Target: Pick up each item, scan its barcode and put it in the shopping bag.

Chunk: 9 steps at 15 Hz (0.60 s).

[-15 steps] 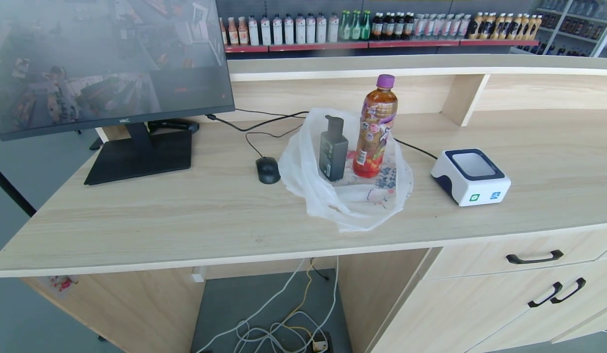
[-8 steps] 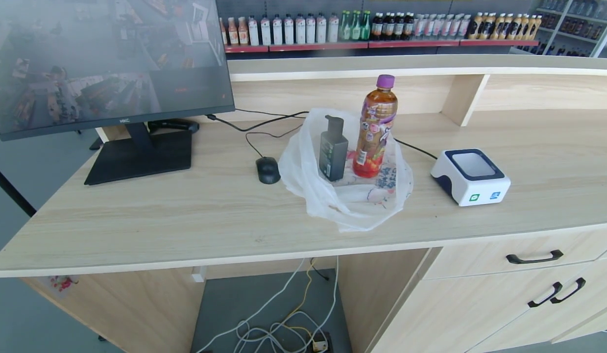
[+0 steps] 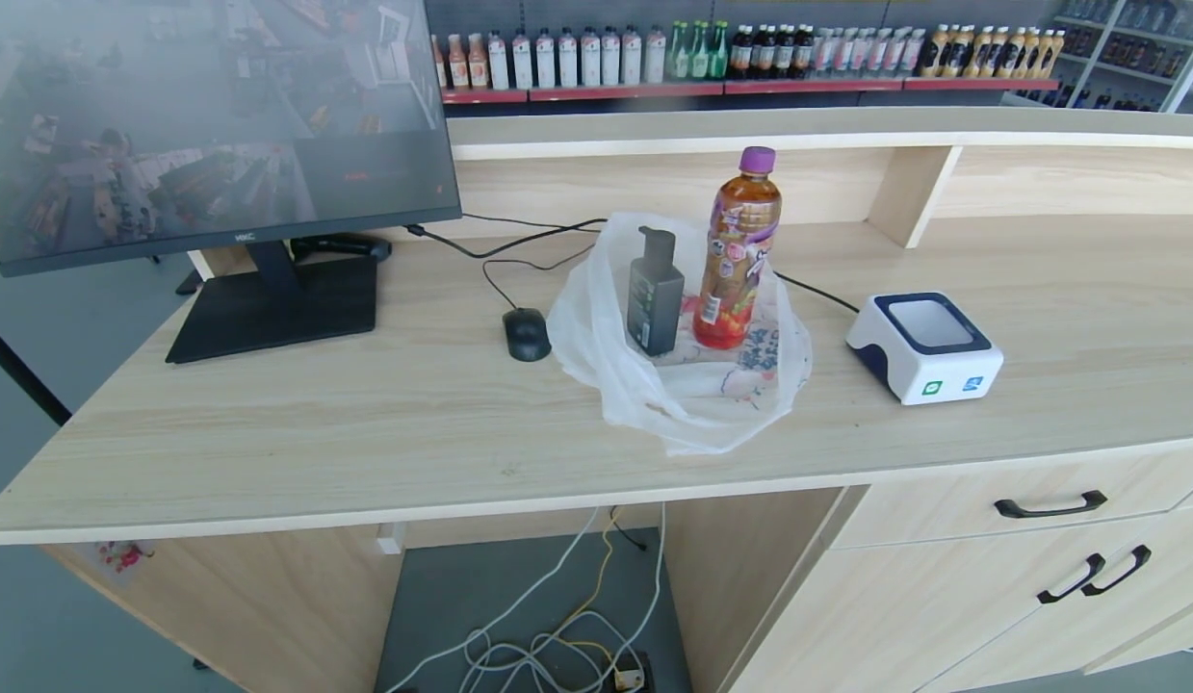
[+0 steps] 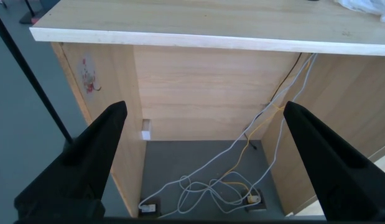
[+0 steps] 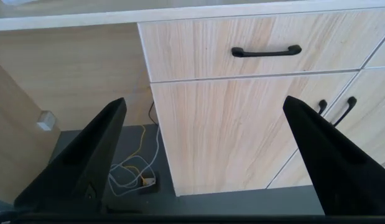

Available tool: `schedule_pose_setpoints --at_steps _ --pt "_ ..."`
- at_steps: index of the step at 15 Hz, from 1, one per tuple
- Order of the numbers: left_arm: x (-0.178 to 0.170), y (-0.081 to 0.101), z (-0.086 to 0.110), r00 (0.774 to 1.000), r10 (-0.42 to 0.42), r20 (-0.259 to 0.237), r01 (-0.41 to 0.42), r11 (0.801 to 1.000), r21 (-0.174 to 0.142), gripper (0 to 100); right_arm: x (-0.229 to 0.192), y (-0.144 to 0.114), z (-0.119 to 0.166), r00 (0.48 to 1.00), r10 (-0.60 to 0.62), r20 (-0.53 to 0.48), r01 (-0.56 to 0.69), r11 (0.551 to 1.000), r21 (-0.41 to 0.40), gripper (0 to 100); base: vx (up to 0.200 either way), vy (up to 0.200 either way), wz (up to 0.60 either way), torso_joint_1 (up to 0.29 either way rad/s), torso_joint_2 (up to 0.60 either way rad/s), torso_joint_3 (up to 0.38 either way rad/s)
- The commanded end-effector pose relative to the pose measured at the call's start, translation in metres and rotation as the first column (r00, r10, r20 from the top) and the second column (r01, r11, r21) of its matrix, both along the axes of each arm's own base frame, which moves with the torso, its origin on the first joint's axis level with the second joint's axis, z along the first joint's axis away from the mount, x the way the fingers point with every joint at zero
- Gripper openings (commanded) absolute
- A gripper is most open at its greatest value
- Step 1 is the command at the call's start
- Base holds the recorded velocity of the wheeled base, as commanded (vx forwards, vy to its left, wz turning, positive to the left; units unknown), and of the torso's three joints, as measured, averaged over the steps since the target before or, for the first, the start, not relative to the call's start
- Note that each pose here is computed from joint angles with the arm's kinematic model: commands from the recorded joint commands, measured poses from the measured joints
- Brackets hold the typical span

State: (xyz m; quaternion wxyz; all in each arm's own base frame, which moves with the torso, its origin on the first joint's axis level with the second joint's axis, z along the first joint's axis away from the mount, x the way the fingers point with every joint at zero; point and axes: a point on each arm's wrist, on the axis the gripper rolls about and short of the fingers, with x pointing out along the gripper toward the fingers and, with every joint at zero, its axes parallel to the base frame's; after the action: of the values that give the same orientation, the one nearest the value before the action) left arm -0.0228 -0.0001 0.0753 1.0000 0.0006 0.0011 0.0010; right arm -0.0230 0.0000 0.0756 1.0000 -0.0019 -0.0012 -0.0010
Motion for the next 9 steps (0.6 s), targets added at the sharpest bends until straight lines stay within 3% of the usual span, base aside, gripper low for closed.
schedule_pose_setpoints --at_steps 1,9 --pt "0.0 0.0 0.0 1.0 0.0 0.001 0.0 1.0 0.0 100 0.0002 0.0 -0.0001 1.0 -0.001 -0.002 0.001 1.0 -0.001 100 0.0 -0.2 0.0 -0.002 -0.01 0.002" --pt "0.0 0.0 0.0003 1.0 0.001 0.004 -0.001 1.0 -0.003 100 0.0002 0.0 -0.0001 1.0 0.0 -0.002 0.0 1.0 -0.001 100 0.0 -0.2 0.0 0.004 0.0 0.003"
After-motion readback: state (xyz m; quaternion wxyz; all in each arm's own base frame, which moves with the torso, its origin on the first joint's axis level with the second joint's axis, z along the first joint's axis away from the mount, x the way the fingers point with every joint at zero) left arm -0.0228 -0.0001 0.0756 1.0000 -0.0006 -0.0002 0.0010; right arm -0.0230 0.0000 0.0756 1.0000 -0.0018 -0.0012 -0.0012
